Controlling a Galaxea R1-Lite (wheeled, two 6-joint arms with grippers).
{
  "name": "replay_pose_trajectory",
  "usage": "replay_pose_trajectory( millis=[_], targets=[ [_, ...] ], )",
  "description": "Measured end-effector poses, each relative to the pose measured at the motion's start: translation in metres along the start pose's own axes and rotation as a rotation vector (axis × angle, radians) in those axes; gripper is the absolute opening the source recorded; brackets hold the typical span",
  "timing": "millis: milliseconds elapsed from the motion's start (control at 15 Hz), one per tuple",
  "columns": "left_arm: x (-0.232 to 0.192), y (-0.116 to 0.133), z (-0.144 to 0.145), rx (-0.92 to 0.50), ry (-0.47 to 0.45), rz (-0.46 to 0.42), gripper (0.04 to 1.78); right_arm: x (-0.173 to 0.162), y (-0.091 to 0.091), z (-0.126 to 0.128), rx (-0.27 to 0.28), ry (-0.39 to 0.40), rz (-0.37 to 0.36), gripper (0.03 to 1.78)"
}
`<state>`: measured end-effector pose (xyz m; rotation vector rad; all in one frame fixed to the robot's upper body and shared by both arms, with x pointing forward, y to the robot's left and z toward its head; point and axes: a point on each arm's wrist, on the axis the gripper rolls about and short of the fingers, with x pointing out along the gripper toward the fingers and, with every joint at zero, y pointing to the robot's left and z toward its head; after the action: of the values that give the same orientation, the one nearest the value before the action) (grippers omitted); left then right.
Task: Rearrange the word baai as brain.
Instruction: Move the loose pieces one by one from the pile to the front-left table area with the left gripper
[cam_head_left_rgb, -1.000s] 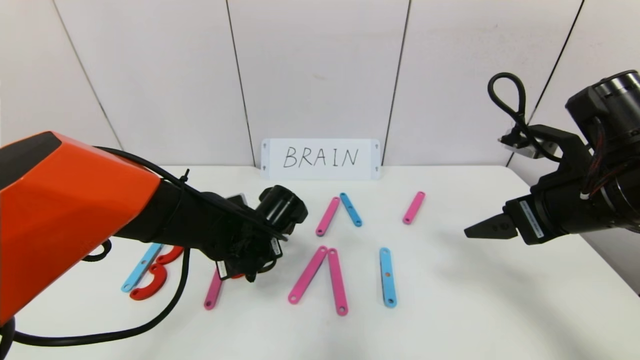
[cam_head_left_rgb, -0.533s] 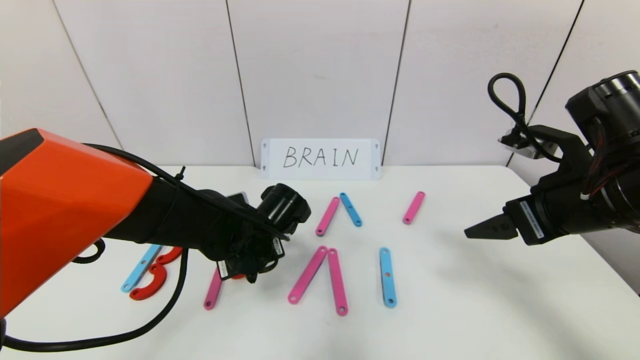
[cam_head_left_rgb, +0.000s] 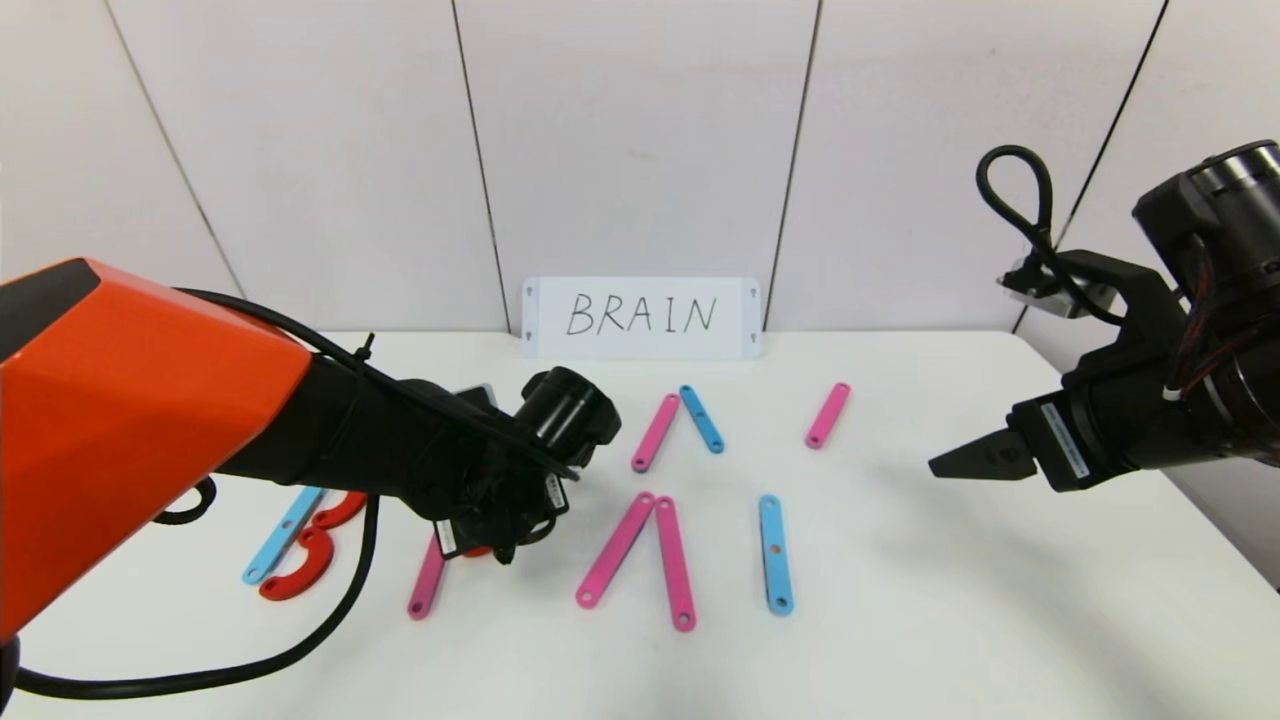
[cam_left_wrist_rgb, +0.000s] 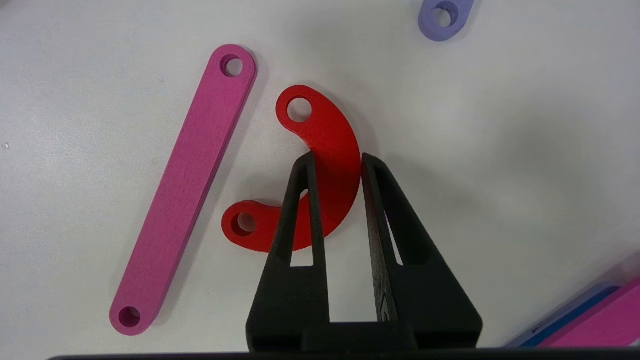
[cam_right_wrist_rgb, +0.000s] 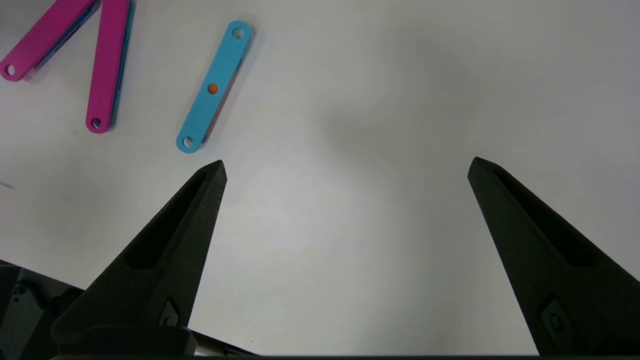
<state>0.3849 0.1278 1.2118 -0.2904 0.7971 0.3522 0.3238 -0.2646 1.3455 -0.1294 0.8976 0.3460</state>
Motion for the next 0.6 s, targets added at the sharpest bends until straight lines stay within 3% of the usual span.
replay_pose_trajectory(
  millis=[600],
  targets=[
    [0.0071,0.0004,-0.0002,-0.006,0.003,0.016,0.28,0.0016,0.0007,0.0001,-0.002,0.005,0.002,1.70]
  ],
)
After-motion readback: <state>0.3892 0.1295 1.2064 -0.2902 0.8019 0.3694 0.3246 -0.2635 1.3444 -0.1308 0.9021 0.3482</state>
